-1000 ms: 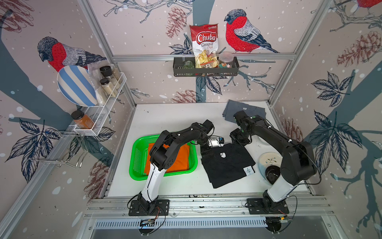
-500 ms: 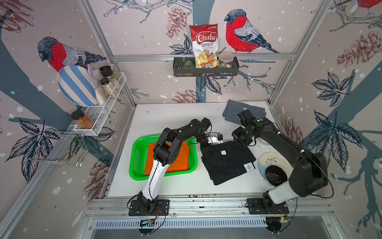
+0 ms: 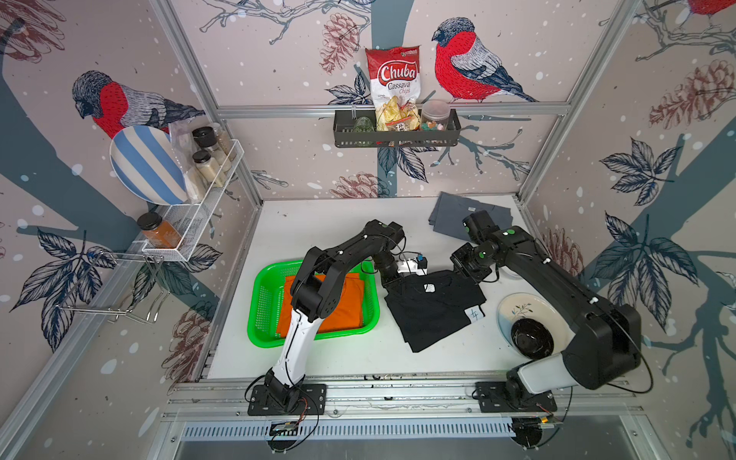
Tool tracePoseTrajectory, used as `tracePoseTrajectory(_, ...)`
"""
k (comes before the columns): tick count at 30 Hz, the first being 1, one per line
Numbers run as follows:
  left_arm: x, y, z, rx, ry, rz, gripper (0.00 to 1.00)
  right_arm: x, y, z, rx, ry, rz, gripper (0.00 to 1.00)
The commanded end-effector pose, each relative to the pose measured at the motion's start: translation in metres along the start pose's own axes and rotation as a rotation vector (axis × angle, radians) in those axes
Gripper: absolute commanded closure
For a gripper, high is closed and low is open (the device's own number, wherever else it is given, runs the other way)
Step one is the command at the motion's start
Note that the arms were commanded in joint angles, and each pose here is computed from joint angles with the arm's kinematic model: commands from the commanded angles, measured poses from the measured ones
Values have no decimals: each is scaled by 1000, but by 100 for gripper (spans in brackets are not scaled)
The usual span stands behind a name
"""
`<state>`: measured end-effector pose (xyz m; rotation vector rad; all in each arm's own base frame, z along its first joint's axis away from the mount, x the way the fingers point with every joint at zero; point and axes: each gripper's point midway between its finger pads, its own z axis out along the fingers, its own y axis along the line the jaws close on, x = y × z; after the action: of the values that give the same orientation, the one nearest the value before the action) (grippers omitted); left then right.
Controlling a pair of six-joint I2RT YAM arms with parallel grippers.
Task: Put the folded t-shirts into the basket
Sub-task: Pick up the T-shirt from the center of the board.
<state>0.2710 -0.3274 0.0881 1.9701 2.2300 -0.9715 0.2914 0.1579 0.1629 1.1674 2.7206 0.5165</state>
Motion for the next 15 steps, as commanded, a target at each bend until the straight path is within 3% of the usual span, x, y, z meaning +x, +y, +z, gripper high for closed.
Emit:
tracePoseTrajectory(1, -6, -20, -28, -16, -8, -1, 100, 6, -1, -13, 6, 8, 21, 100)
tracePoseTrajectory(7, -2, -39, -77, -156, 51, 40, 100, 9, 27, -41, -109, 20, 93, 100)
tracePoseTrajectory(15, 4, -81, -162, -392, 84, 82, 100, 42, 99, -112, -379, 32, 81, 100)
